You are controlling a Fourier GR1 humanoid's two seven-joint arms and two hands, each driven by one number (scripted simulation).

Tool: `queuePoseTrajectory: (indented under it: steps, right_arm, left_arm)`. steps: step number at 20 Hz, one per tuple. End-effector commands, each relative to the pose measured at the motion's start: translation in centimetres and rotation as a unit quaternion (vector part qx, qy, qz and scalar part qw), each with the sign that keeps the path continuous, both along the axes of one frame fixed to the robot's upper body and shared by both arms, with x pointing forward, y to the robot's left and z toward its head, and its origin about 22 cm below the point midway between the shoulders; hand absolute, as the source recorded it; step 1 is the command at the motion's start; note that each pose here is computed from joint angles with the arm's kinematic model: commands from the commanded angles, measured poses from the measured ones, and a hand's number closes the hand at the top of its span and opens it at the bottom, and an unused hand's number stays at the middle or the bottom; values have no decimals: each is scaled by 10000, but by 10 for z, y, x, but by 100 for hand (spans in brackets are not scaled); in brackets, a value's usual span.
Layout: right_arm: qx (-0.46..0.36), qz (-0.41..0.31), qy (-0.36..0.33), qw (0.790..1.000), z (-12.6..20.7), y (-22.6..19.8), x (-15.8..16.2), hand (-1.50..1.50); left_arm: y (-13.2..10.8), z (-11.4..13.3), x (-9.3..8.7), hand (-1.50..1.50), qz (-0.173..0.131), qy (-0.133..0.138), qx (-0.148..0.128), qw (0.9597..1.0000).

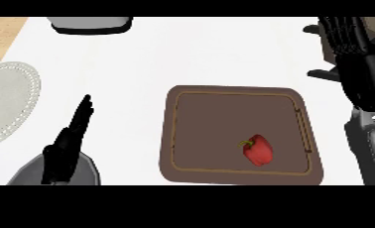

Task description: Pick the bell pepper from the tray and place it in the tiered basket

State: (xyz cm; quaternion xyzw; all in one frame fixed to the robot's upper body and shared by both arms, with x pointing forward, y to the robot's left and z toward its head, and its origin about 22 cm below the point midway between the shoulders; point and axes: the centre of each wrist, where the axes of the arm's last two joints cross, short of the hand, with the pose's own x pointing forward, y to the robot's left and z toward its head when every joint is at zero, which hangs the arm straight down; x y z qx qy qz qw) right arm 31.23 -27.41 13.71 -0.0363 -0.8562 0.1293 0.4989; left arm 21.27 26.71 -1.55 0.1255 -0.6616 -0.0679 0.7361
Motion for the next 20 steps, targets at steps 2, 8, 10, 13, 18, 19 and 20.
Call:
queuePoseTrajectory:
  steps: [2, 8, 10, 13, 18, 19, 20]
  right_arm:
    - [652, 598, 627, 9941, -40, 2, -18, 150]
    - [-230, -1231, 2278, 9656, -101, -61, -51, 150]
    - [696, -1655, 2485, 9518, -136, -49, -73, -150]
    - [824, -1588, 2146, 9602, -126, -72, -110, -150]
    - [-190, -975, 2241, 9695, -67, -97, -112, -150]
    - [-650, -746, 2426, 9651, -62, -90, -120, -150]
    - [-1077, -594, 2515, 9600, -50, -83, -107, -150]
  left_arm:
    - [22, 24, 16, 0, 115, -151, 298, 9994]
    - [31, 36, 30, 0, 412, -533, 778, 9947]
    - [33, 37, 39, 0, 378, -491, 741, 9953]
    - [24, 49, 42, 0, 288, -432, 745, 9959]
    - [35, 49, 67, 0, 250, -476, 738, 9958]
    - [42, 51, 50, 0, 180, -421, 800, 9957]
    - [30, 50, 61, 0, 149, -426, 738, 9963]
